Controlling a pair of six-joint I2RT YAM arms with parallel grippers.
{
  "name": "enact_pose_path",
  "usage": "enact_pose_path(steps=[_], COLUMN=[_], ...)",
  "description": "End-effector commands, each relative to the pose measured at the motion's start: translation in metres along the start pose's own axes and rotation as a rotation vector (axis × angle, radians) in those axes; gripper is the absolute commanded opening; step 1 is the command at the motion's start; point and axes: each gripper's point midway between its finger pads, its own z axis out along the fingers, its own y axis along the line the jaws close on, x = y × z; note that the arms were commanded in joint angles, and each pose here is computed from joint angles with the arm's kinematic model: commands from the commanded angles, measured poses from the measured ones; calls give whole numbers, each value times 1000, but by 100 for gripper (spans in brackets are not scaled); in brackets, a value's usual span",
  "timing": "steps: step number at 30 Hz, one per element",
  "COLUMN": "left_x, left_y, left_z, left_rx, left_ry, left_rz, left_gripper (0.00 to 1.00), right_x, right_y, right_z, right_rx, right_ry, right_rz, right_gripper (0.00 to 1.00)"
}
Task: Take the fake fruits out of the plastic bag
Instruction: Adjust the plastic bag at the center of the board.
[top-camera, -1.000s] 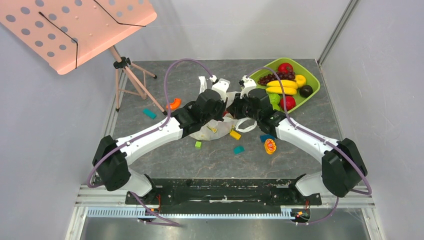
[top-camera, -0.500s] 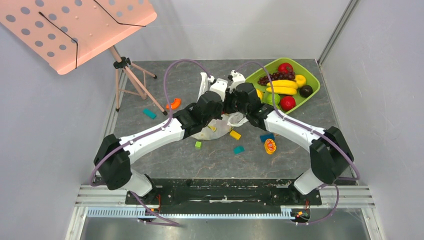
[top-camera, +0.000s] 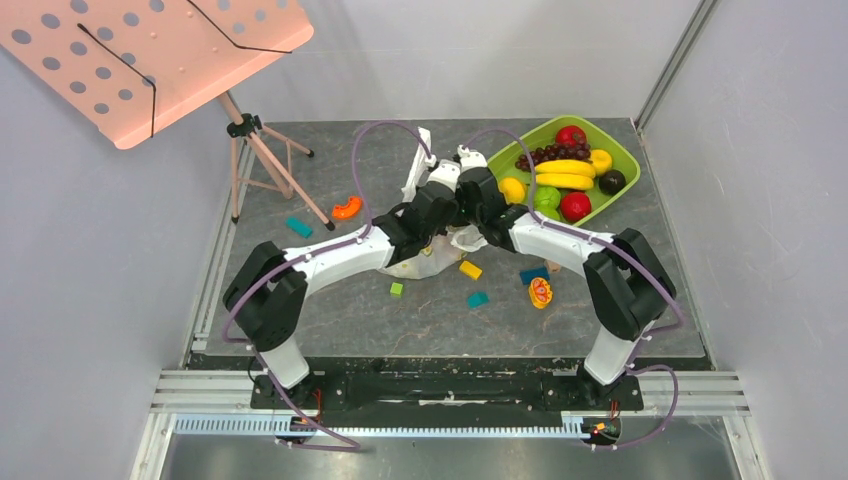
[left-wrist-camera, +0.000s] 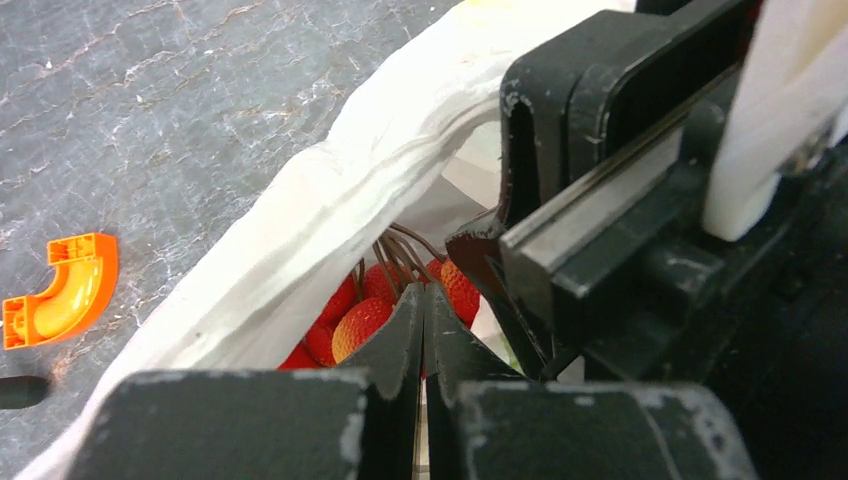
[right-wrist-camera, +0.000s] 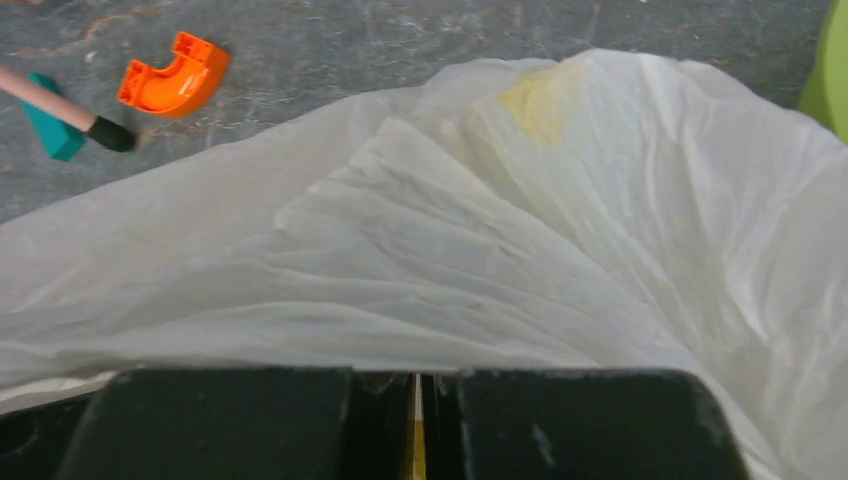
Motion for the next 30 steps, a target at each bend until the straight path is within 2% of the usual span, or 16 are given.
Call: enact_pose_path(steps=[1, 6, 15, 30], left_x=[-14, 10, 61, 82], left_y=[22, 43, 93, 120], left_z=[26, 36, 17, -51], left_rx=[-98, -135, -241, -261], left_ry=[-42, 11, 64, 9], left_rz=[-46, -94, -201, -290], left_gripper=[2, 2, 2, 2], right_x=[-4, 7, 29, 50], right_y=[19, 0, -61, -94], right_z=[-4, -3, -7, -57], right_rx=[-61, -1, 141, 240], right_ry=[-42, -21, 24, 28], right_rz=[-24, -31, -10, -95], right_gripper=[0, 0, 0, 0])
